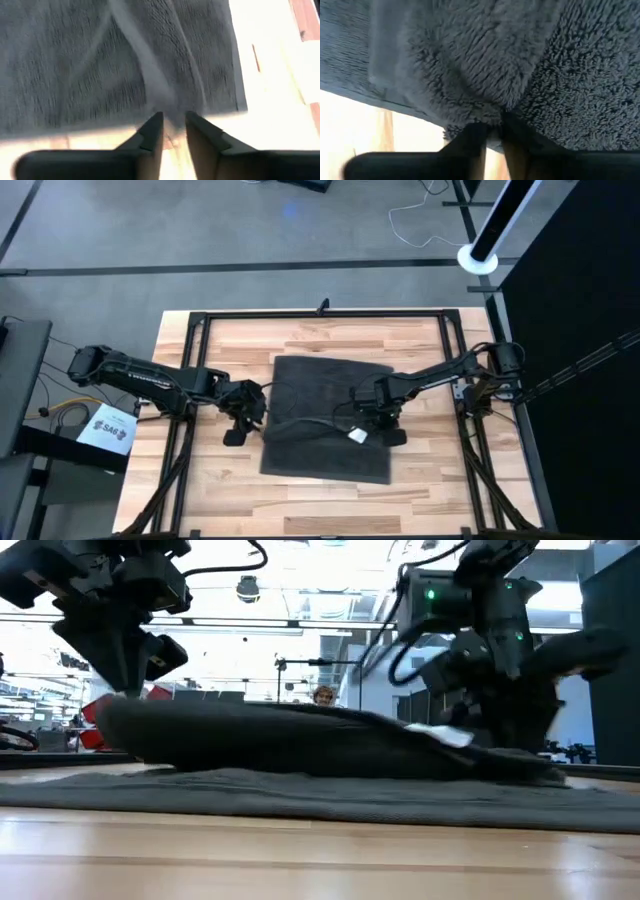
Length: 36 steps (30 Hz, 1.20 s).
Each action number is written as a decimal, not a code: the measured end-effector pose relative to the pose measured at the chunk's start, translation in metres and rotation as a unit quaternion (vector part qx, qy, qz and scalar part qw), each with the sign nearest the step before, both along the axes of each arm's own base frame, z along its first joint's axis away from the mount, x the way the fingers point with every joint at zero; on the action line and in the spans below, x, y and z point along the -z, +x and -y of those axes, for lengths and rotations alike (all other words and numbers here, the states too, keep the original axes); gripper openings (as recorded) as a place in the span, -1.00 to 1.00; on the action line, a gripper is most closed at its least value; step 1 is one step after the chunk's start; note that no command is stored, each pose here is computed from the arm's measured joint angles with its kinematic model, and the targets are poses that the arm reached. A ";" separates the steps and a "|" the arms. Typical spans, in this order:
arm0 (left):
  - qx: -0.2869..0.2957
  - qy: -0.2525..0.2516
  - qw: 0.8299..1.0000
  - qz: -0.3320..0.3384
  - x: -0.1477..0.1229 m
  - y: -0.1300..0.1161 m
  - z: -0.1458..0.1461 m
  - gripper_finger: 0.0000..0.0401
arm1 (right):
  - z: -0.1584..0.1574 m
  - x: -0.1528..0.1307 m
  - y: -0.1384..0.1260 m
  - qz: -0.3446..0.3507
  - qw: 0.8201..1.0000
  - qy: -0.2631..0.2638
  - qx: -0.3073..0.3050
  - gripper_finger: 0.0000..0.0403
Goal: Roll towel
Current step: Roll the black towel
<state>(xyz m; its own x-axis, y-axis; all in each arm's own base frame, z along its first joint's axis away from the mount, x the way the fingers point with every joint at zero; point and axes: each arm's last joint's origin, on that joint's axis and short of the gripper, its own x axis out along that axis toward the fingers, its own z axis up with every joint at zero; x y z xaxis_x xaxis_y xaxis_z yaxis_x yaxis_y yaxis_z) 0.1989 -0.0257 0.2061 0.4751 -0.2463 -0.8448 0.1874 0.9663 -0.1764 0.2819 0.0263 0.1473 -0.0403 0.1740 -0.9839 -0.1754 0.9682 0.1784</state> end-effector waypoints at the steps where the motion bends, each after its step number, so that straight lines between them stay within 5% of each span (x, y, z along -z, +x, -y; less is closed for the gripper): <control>1: -0.004 -0.004 1.000 0.004 -0.002 0.001 0.000 -0.50 | 0.000 -0.002 -0.001 -0.014 1.000 -0.001 -0.002 -0.65; 5: -0.026 -0.003 1.000 0.008 -0.006 0.003 0.000 -0.33 | -0.002 -0.029 0.002 -0.012 1.000 -0.002 -0.003 -0.37; 13: -0.043 0.012 0.999 0.018 -0.006 0.006 -0.001 -0.29 | -0.037 -0.080 -0.012 0.065 0.997 0.008 0.029 -0.05; 17: -0.044 0.015 0.999 0.015 0.000 0.010 -0.001 -0.29 | -0.074 -0.080 -0.014 0.110 0.993 0.007 -0.036 0.03; 23: -0.046 0.016 0.999 0.006 0.009 0.020 0.000 -0.29 | -0.107 -0.050 -0.009 0.122 0.985 -0.098 -0.077 0.05; 30: -0.041 0.012 0.999 -0.014 0.019 0.025 0.001 -0.28 | -0.119 -0.010 -0.002 0.090 0.977 -0.185 -0.056 -0.08; 36: -0.044 -0.007 0.999 -0.023 0.021 0.026 0.002 -0.28 | -0.115 -0.003 0.001 0.073 0.978 -0.196 0.002 -0.73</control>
